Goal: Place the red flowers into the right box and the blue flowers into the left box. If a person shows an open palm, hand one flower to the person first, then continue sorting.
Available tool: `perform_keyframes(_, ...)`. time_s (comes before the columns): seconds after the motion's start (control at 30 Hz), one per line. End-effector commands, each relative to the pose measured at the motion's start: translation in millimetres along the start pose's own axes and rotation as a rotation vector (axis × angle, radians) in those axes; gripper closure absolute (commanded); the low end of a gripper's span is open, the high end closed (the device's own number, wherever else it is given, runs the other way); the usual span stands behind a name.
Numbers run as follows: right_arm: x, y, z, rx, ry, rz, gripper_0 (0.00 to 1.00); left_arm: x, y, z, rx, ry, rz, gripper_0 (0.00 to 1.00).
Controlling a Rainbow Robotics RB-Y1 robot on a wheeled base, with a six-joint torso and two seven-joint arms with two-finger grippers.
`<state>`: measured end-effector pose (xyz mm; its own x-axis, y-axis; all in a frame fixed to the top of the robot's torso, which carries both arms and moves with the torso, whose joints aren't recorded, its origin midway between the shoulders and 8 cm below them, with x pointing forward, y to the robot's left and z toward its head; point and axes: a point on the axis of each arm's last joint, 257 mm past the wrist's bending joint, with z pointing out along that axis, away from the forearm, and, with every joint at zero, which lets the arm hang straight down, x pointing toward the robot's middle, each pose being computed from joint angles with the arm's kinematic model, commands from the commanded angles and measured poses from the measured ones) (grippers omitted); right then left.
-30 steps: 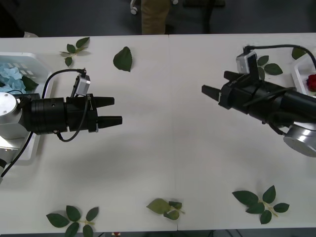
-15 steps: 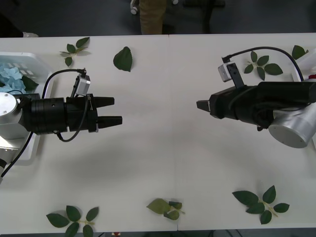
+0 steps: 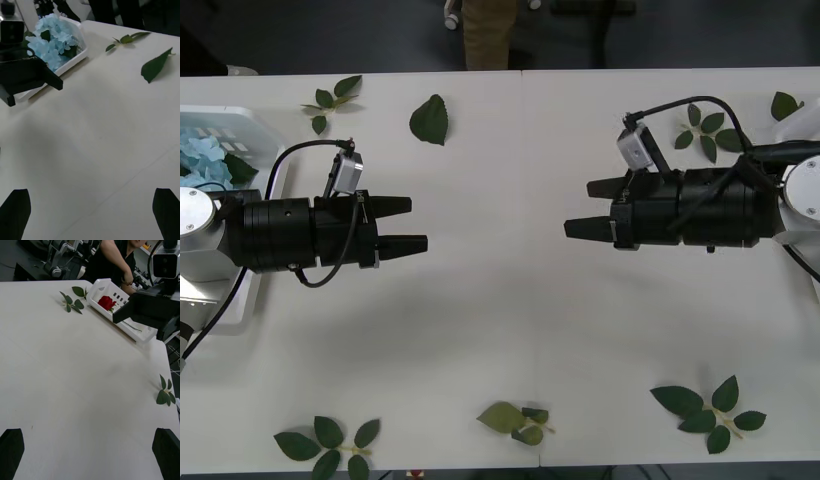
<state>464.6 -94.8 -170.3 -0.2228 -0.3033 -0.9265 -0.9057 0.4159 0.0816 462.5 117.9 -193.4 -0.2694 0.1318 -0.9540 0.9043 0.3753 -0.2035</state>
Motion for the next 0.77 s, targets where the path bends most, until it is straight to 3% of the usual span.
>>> perform_keyframes(0.03, -3.3, 11.3, -8.6, -0.093, -0.072, 0.006, 0.05, -2.8, -3.2, 1.2, 0.003, -0.020, -0.032, 0.00)
perform_keyframes(0.77, -8.1, 10.2, -7.9, -0.114, -0.137, 0.082, 0.05, -2.8, -3.2, 1.2, 0.003, -0.020, -0.032, 0.00)
